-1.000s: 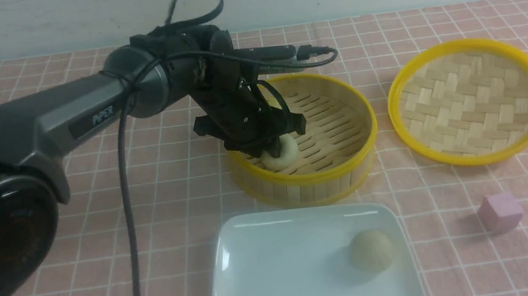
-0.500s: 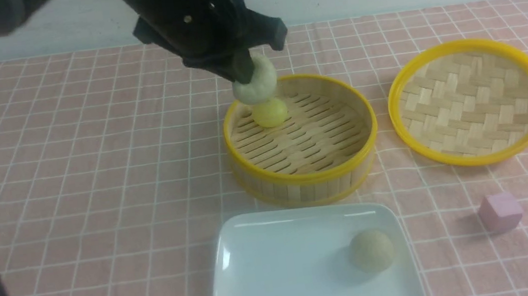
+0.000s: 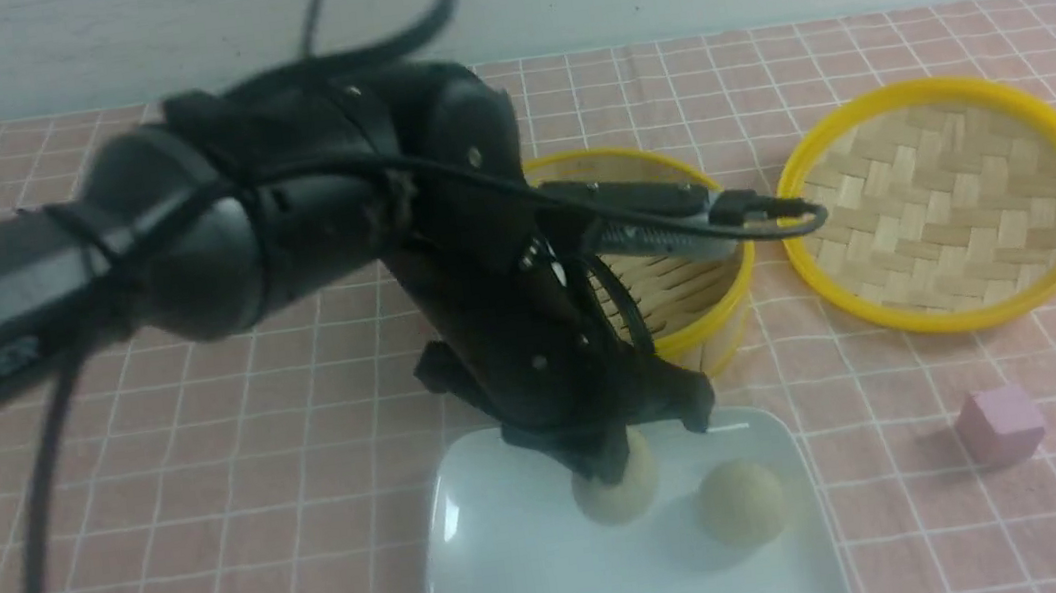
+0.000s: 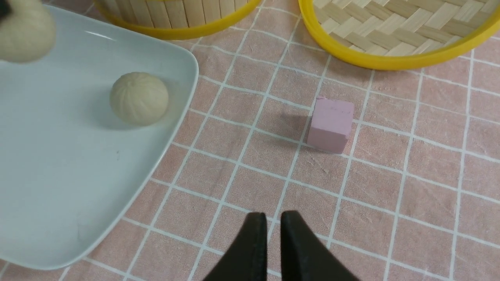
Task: Put the steamed buns into the plate on the pink tablecloth.
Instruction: 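Carry the bun from the bamboo steamer to the plate with the left gripper, then reach into the bamboo steamer and grasp a bun with the left gripper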
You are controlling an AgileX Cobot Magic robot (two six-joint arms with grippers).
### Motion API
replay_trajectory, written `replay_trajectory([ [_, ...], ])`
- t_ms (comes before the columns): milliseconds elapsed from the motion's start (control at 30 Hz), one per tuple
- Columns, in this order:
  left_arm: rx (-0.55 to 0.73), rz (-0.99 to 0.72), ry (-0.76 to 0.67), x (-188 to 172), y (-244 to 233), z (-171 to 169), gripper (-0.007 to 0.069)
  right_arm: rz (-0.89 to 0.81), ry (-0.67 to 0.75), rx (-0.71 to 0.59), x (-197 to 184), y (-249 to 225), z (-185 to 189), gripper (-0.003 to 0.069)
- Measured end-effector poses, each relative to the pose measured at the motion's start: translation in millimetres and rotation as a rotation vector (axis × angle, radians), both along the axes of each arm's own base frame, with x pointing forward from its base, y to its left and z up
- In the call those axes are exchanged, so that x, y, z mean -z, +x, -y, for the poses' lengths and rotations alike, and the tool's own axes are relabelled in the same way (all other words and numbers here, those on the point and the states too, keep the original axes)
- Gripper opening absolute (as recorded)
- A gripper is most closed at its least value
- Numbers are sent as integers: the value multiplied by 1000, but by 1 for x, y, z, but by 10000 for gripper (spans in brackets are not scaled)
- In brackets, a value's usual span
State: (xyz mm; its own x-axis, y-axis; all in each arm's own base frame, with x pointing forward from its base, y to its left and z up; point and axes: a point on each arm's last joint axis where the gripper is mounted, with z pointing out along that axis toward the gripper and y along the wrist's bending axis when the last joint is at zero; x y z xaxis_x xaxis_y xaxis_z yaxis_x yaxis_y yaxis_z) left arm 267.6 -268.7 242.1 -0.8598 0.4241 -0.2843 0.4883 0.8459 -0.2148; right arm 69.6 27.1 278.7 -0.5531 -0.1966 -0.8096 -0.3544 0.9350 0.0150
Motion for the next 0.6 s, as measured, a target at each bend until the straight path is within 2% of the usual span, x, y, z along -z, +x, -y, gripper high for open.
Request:
replay_trajectory([
  [133,-55,-33,41,35,6,11,154,0,0,0,0,0,0,53],
  [267,-72,-53,55,44,7,13,262,-1,0,0,0,0,0,58],
  [333,-74,-57,55,41,8,13,337,-1,0,0,0,0,0,60],
  [367,-74,-56,54,40,8,14,337,-1,0,0,0,0,0,60],
  [400,-71,-64,60,34,8,15,380,-1,0,0,0,0,0,62],
  [500,-61,-42,57,16,14,18,412,-1,0,0,0,0,0,62],
  [600,-66,16,51,-3,22,21,405,-1,0,0,0,0,0,64],
])
